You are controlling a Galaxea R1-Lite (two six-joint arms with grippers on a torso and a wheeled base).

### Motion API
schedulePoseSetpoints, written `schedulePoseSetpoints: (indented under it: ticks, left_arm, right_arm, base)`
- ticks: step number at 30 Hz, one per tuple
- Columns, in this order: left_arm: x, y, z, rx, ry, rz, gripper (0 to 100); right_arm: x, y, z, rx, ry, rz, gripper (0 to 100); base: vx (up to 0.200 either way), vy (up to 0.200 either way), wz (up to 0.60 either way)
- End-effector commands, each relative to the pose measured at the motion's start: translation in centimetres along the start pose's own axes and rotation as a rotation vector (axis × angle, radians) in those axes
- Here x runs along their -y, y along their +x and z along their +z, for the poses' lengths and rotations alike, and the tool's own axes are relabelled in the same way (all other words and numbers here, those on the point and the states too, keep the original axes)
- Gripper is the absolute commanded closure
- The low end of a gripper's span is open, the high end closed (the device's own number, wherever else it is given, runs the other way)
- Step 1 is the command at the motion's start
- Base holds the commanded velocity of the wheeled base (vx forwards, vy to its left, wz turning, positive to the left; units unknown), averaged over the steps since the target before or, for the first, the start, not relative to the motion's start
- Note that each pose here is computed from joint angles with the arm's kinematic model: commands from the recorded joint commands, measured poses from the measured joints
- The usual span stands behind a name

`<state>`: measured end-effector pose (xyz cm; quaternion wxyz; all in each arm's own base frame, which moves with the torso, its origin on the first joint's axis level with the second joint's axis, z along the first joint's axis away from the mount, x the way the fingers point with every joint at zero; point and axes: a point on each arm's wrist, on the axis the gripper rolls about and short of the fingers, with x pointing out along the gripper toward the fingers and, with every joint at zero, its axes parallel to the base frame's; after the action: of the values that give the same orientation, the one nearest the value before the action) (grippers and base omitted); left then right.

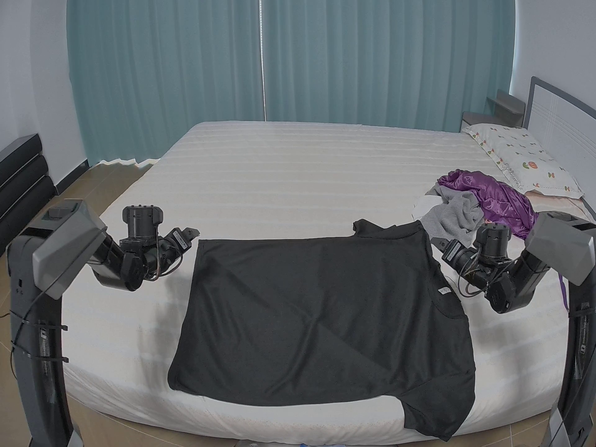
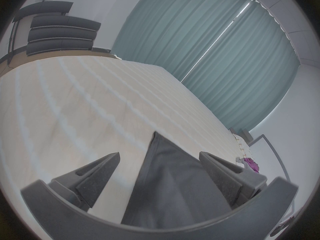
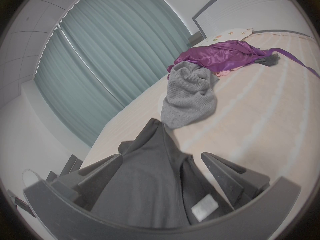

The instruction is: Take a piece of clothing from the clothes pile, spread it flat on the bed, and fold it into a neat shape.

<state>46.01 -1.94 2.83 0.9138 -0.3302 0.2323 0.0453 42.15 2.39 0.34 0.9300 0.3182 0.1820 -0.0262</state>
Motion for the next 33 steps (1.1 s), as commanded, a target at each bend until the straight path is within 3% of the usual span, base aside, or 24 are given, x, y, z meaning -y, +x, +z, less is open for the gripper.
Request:
schedulePoseSetpoints:
  ticks: [1,11,13,27,33]
  left_arm:
    - [1.1,-13.8,-1.4,-0.089,-0.034,-0.093,0]
    - [0.1,-19.2,-7.1,-0.228,-0.080,-0.074,0]
    - [-0.2,-19.5,-8.0,-0.247,-0.106,-0.061,0]
    - [-1.1,-20.7,-9.9,-0.313,-0.122,-0.026,0]
    - [-1.0,-20.7,-10.0,-0.317,-0.130,-0.030,0]
  right_arm:
    - [-1.3,-12.9,-1.0,-0.095,0.019,0.069,0]
    - [0.9,-18.0,-5.4,-0.268,0.020,0.002,0]
    - [0.9,-18.7,-6.4,-0.315,0.059,0.006,0]
    - [1.8,-20.0,-7.5,-0.352,0.095,-0.015,0]
    - [1.8,-20.0,-7.6,-0.355,0.107,-0.017,0]
  base:
    - [0.000,0.000,0.00]
    - [0.000,0.000,0.00]
    - [0.000,0.000,0.00]
    - [-0.171,0.000,0.00]
    - [0.000,0.000,0.00]
